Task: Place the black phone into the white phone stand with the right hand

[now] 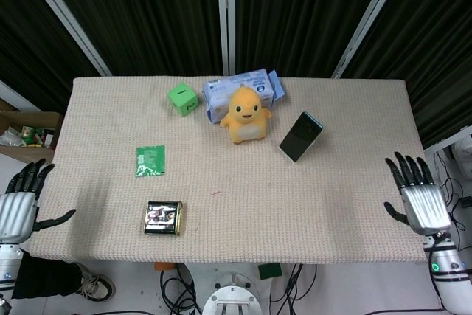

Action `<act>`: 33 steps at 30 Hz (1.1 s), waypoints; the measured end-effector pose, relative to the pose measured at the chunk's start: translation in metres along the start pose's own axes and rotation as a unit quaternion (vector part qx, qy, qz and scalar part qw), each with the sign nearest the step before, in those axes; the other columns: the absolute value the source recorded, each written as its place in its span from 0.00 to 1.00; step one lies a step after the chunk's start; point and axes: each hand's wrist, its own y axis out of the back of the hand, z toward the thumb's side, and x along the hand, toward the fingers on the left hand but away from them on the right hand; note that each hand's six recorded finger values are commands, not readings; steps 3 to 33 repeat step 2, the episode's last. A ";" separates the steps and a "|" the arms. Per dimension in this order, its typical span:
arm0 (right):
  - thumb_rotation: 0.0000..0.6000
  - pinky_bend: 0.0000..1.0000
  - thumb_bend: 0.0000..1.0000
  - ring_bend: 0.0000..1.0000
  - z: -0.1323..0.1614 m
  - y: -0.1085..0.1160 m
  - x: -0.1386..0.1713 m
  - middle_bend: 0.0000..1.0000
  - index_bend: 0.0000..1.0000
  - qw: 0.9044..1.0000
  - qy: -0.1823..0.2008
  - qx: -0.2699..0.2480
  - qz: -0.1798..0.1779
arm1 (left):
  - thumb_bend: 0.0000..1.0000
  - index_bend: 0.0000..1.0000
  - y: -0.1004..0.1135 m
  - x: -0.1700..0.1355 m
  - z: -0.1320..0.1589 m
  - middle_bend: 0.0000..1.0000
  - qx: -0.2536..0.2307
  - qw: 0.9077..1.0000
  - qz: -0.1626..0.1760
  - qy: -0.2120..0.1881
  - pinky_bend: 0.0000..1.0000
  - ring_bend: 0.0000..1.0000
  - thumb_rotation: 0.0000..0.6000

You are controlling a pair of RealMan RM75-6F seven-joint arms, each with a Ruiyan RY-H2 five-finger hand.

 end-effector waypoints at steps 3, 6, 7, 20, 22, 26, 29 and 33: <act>1.00 0.00 0.23 0.00 -0.016 -0.007 0.012 0.00 0.00 1.000 -0.012 -0.013 -0.015 | 0.07 0.11 -0.001 0.000 0.002 0.04 0.002 1.000 -0.002 -0.003 0.14 0.02 0.66; 1.00 0.00 0.23 0.00 -0.016 -0.007 0.012 0.00 0.00 1.000 -0.012 -0.013 -0.015 | 0.07 0.11 -0.001 0.000 0.002 0.04 0.002 1.000 -0.002 -0.003 0.14 0.02 0.66; 1.00 0.00 0.23 0.00 -0.016 -0.007 0.012 0.00 0.00 1.000 -0.012 -0.013 -0.015 | 0.07 0.11 -0.001 0.000 0.002 0.04 0.002 1.000 -0.002 -0.003 0.14 0.02 0.66; 1.00 0.00 0.23 0.00 -0.016 -0.007 0.012 0.00 0.00 1.000 -0.012 -0.013 -0.015 | 0.07 0.11 -0.001 0.000 0.002 0.04 0.002 1.000 -0.002 -0.003 0.14 0.02 0.66; 1.00 0.00 0.23 0.00 -0.016 -0.007 0.012 0.00 0.00 1.000 -0.012 -0.013 -0.015 | 0.07 0.11 -0.001 0.000 0.002 0.04 0.002 1.000 -0.002 -0.003 0.14 0.02 0.66; 1.00 0.00 0.23 0.00 -0.016 -0.007 0.012 0.00 0.00 1.000 -0.012 -0.013 -0.015 | 0.07 0.11 -0.001 0.000 0.002 0.04 0.002 1.000 -0.002 -0.003 0.14 0.02 0.66; 1.00 0.00 0.23 0.00 -0.016 -0.007 0.012 0.00 0.00 1.000 -0.012 -0.013 -0.015 | 0.07 0.11 -0.001 0.000 0.002 0.04 0.002 1.000 -0.002 -0.003 0.14 0.02 0.66; 1.00 0.00 0.23 0.00 -0.016 -0.007 0.012 0.00 0.00 1.000 -0.012 -0.013 -0.015 | 0.07 0.11 -0.001 0.000 0.002 0.04 0.002 1.000 -0.002 -0.003 0.14 0.02 0.66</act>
